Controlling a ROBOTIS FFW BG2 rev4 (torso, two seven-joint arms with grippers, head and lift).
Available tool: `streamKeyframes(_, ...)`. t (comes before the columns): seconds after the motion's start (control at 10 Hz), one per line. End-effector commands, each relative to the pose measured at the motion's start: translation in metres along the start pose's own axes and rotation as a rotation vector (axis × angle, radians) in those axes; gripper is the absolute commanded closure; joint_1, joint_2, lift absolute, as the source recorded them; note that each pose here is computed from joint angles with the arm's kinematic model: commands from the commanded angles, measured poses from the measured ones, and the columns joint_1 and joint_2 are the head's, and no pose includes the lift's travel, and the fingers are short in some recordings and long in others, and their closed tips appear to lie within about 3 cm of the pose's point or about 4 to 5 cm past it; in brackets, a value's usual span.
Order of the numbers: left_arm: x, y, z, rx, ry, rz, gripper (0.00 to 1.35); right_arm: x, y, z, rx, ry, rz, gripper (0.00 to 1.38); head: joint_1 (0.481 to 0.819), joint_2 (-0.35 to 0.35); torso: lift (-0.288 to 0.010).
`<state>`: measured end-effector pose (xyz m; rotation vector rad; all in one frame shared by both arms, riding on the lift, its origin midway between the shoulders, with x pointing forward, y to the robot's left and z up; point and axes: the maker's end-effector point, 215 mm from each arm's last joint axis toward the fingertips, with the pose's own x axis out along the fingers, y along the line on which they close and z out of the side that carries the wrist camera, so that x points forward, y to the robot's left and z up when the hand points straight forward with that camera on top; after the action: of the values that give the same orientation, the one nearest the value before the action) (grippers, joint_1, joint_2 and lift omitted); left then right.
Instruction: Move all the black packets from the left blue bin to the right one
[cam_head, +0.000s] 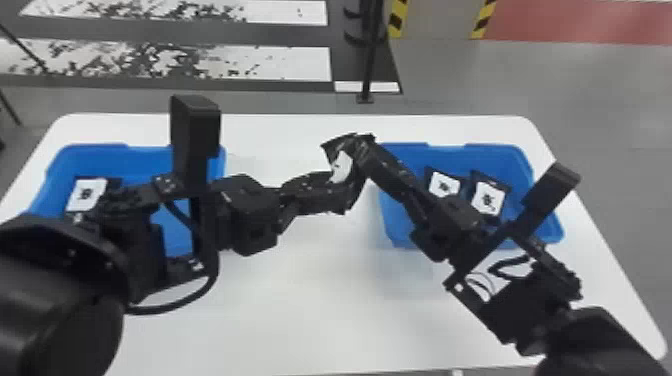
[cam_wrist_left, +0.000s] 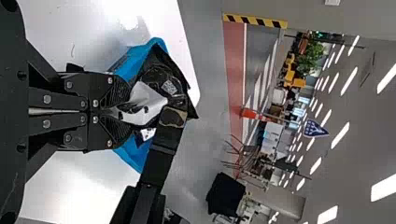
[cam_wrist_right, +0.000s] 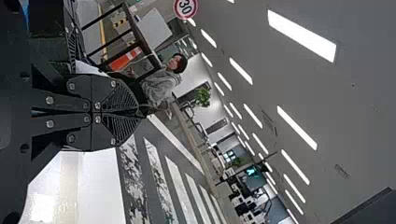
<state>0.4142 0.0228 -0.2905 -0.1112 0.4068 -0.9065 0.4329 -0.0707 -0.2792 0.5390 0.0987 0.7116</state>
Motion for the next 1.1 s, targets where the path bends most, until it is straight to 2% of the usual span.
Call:
streamKeyframes(0.0,-0.003,0.001,-0.003,-0.036,-0.01,0.003,0.99,-0.002,-0.004,0.005,-0.011,-0.011,-0.009,1.29,0.695,-0.063,-0.14)
streamKeyframes(0.1,-0.006,0.003,-0.01,-0.073,-0.006,0.007,0.43,-0.003,-0.008,0.01,-0.019,-0.02,-0.017,1.29,0.695,-0.066,-0.14)
streamKeyframes(0.2,-0.007,0.001,-0.018,-0.098,0.014,0.001,0.07,-0.003,-0.019,0.016,-0.028,-0.032,-0.037,1.29,0.695,-0.068,-0.14)
streamKeyframes(0.4,-0.012,0.004,-0.023,-0.113,0.011,0.006,0.18,-0.001,-0.049,0.035,-0.057,-0.07,-0.089,1.29,0.695,-0.086,-0.14)
streamKeyframes(0.7,-0.03,0.008,-0.033,-0.15,-0.008,0.03,0.19,-0.027,-0.148,0.063,-0.159,-0.074,-0.285,1.29,0.695,-0.135,-0.14)
streamKeyframes(0.9,-0.05,0.024,-0.039,-0.166,-0.018,0.092,0.19,-0.054,-0.227,0.044,-0.163,-0.001,-0.432,1.29,0.695,-0.196,-0.14)
streamKeyframes(1.0,-0.057,0.032,-0.039,-0.168,-0.03,0.118,0.19,-0.063,-0.248,0.032,-0.154,0.033,-0.473,1.28,0.695,-0.216,-0.14)
